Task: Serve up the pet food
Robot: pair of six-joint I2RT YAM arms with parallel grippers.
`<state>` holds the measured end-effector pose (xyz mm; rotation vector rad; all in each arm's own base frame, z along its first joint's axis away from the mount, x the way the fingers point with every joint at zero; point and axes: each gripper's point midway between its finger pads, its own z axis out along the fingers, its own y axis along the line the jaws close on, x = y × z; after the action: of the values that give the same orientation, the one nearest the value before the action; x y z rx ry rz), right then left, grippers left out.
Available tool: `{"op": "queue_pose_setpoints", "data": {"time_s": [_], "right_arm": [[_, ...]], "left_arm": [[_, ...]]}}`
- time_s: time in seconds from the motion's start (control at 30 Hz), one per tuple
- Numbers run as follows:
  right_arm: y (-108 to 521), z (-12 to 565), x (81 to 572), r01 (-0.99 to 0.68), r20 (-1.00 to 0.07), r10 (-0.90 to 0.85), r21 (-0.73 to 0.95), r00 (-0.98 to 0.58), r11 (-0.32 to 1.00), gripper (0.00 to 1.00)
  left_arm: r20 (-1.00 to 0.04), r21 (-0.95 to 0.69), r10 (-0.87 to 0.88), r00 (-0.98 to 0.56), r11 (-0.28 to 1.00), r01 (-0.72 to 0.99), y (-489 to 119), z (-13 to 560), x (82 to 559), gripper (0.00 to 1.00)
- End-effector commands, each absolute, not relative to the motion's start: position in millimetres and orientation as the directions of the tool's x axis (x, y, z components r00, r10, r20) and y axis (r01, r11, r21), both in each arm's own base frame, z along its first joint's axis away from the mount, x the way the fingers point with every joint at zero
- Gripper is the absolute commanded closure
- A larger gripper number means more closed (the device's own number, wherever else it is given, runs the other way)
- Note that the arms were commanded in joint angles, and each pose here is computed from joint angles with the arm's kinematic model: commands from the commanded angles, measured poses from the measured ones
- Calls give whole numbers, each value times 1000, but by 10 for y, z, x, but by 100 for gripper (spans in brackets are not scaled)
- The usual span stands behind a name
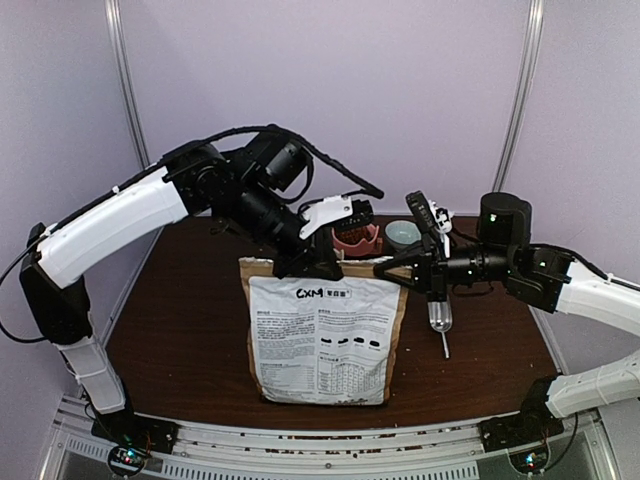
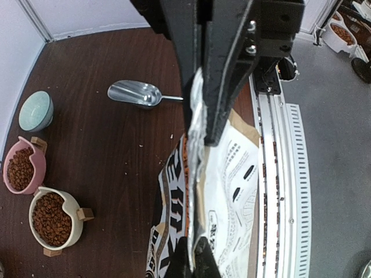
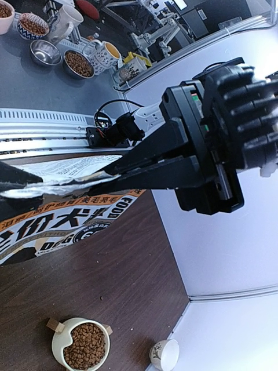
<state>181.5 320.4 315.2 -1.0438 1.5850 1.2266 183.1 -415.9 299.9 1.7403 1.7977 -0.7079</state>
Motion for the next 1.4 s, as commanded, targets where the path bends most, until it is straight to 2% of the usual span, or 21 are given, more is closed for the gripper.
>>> {"op": "queue_pose_setpoints", "data": {"time_s": [0.0,0.1,0.17,0.2,0.23,0.3,0.43,0.5,0.57,0.6,0.63,0.8,0.83,0.9,1.0,1.17,1.27,1.33,1.37], "right_arm": [[3117,3460,1794,-964,-976,-51,201,-213,173,100],[3106,3460,1796,-964,-976,-52,200,-212,176,100],[3101,3457,1797,-964,-976,-52,200,-212,177,100],[3098,3451,1796,-963,-976,-53,200,-213,178,100],[3097,3453,1797,-963,-976,-53,200,-212,178,100],[3091,3455,1796,-963,-976,-53,200,-212,179,100],[3083,3453,1795,-963,-976,-53,201,-213,181,100],[3077,3448,1794,-962,-976,-54,200,-213,183,100],[3069,3457,1796,-962,-976,-52,201,-213,185,100],[3068,3461,1791,-962,-976,-52,200,-212,184,100],[3068,3461,1793,-962,-976,-51,199,-212,185,100],[3056,3480,1787,-963,-977,-47,196,-208,186,100],[3054,3479,1791,-962,-977,-47,196,-208,188,100],[3051,3484,1791,-962,-977,-46,195,-207,189,100],[3044,3479,1789,-962,-977,-47,197,-210,190,100],[3031,3483,1785,-961,-977,-46,197,-210,194,100],[3021,3484,1780,-961,-977,-45,196,-209,196,100],[3015,3490,1774,-961,-977,-43,197,-209,196,100],[3011,3498,1771,-961,-977,-41,196,-208,196,100]], "left_arm": [[-683,58,730,-21,82,995,-3948,3091,1949,100],[-679,68,734,-24,95,993,-3906,3089,1973,100],[-673,83,739,-29,115,990,-3862,3092,2007,87],[-672,89,740,-31,122,988,-3845,3096,2021,85],[-671,93,741,-32,126,988,-3831,3099,2028,86],[-671,92,740,-33,127,988,-3810,3102,2029,100],[-669,97,742,-38,138,986,-3763,3105,2047,100],[-663,110,748,-43,154,982,-3723,3099,2079,90],[-658,118,752,-46,163,979,-3688,3097,2098,87],[-656,119,754,-48,166,979,-3673,3091,2104,90],[-654,121,755,-48,167,978,-3656,3094,2107,99],[-647,128,761,-50,173,976,-3601,3089,2111,100],[-643,135,764,-52,180,974,-3584,3084,2123,92],[-635,149,771,-55,193,970,-3551,3073,2150,86],[-625,160,779,-59,202,966,-3502,3058,2171,100],[-618,167,783,-70,218,962,-3429,3042,2193,100],[-609,191,790,-77,240,952,-3373,3045,2235,84],[-598,206,797,-80,250,946,-3336,3028,2263,83],[-594,209,800,-84,254,944,-3320,3018,2269,86]]}}
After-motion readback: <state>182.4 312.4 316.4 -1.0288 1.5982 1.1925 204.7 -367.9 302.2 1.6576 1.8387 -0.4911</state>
